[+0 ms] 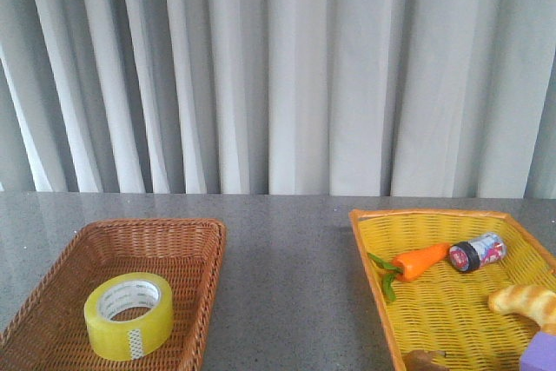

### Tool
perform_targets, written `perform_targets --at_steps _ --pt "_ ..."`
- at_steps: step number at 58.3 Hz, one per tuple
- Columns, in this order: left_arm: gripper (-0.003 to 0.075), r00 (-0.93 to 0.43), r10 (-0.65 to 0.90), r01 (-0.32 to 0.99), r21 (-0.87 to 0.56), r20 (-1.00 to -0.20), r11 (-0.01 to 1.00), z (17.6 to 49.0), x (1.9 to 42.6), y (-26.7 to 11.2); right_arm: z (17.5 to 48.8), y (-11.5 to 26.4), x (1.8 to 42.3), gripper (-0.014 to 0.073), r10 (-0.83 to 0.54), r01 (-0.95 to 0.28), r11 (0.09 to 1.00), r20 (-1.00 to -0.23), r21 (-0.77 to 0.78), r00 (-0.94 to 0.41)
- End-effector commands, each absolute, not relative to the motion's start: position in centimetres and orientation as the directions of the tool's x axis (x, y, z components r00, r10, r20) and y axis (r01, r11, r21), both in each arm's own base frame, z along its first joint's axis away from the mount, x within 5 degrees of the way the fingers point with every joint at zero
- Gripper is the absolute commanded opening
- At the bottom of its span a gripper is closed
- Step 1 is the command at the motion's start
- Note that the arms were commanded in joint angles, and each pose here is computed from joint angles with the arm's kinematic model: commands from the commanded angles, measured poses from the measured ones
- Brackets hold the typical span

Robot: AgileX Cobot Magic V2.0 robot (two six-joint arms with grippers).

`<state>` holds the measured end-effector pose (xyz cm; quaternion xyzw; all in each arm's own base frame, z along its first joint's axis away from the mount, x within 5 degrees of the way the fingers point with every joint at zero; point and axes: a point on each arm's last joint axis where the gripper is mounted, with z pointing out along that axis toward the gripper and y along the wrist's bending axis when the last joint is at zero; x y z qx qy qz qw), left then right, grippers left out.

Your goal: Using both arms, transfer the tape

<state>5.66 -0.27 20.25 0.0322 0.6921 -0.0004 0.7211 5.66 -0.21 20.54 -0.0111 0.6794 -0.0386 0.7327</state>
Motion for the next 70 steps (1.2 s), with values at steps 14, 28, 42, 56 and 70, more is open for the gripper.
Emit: perform_targets --at_steps 14,28,42,56,70 --pt "-0.0006 0.117 0.027 0.037 0.031 -0.993 0.999 21.16 5.61 -0.22 20.80 -0.23 5.53 -0.0006 -0.087 0.051 0.995 -0.989 -0.081 0.116" --pt "-0.0006 0.117 0.027 0.037 0.031 -0.993 0.999 21.16 5.61 -0.22 20.74 -0.23 5.54 -0.0006 -0.086 0.050 0.995 -0.990 -0.081 0.109" --pt "-0.0006 0.117 0.027 0.037 0.031 -0.993 0.999 21.16 5.61 -0.22 20.74 -0.23 5.54 -0.0006 -0.086 0.050 0.995 -0.990 -0.081 0.109" --pt "-0.0006 0.138 0.026 0.036 0.031 -0.990 0.999 21.29 5.40 -0.21 20.74 -0.23 5.54 -0.0006 -0.086 0.050 0.995 -0.990 -0.081 0.110" --pt "-0.0006 0.138 0.026 0.036 0.031 -0.990 0.999 21.29 5.40 -0.21 20.74 -0.23 5.54 -0.0006 -0.086 0.050 0.995 -0.990 -0.081 0.110"
